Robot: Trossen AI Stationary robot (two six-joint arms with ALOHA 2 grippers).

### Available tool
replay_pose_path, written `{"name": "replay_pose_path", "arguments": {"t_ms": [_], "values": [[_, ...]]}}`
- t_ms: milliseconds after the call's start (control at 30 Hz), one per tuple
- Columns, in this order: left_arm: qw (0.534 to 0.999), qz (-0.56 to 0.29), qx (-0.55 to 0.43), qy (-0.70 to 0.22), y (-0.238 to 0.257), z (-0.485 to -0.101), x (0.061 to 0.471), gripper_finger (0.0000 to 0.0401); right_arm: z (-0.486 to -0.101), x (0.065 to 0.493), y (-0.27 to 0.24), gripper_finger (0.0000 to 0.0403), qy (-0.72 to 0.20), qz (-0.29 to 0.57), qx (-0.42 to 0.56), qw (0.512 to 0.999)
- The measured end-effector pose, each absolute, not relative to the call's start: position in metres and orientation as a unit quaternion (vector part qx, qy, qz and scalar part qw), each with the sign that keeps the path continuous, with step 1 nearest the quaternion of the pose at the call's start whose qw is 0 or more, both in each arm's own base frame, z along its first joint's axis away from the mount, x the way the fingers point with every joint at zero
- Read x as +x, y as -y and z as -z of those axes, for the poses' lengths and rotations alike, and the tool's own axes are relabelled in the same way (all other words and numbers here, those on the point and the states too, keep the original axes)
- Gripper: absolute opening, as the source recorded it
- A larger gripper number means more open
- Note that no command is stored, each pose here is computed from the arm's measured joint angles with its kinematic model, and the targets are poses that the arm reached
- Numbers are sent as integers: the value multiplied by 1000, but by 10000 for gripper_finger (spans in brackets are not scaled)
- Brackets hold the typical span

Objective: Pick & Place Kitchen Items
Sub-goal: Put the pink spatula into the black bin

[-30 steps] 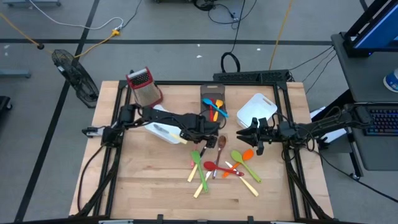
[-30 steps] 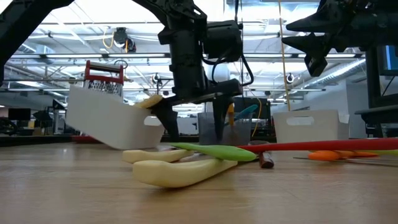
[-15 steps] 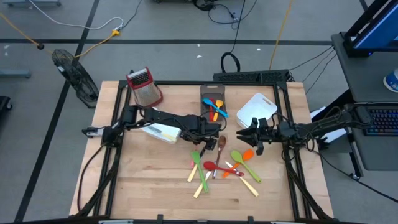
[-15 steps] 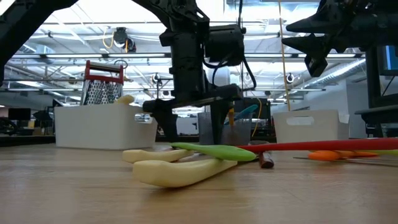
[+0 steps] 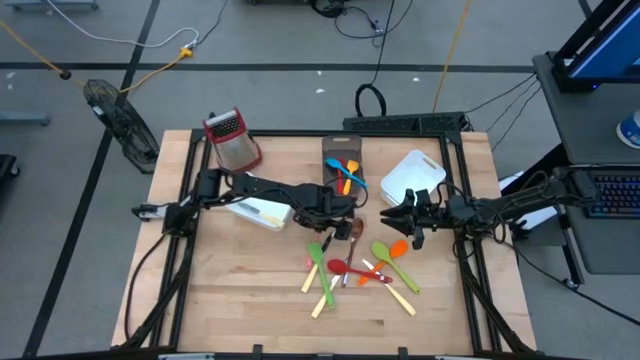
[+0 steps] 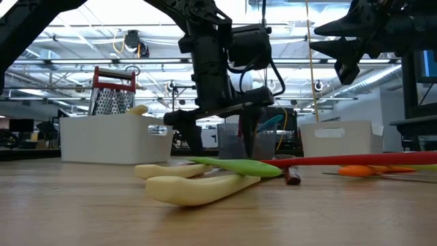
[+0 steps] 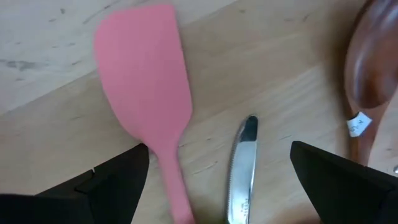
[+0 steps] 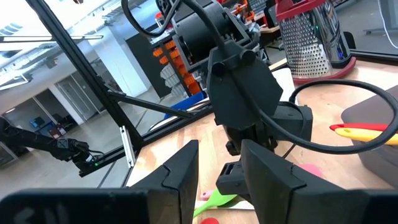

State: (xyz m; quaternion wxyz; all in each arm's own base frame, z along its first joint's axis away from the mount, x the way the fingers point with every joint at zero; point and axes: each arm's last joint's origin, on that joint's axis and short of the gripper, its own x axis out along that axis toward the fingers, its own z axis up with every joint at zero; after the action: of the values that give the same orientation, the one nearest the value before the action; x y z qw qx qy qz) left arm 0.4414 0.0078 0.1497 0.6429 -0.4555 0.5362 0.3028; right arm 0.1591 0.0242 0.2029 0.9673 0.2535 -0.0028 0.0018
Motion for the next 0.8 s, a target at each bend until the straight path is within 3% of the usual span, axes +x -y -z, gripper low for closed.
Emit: {"name": "replay_pose_path", "arguments": {"t_ms": [500, 800], "values": [[706, -242, -392, -539, -15, -152, 447, 392, -203, 159, -24, 114, 1, -2, 253, 967], [698, -279, -399, -525, -31, -151, 446, 392, -203, 159, -24, 114, 1, -3, 253, 967]]}}
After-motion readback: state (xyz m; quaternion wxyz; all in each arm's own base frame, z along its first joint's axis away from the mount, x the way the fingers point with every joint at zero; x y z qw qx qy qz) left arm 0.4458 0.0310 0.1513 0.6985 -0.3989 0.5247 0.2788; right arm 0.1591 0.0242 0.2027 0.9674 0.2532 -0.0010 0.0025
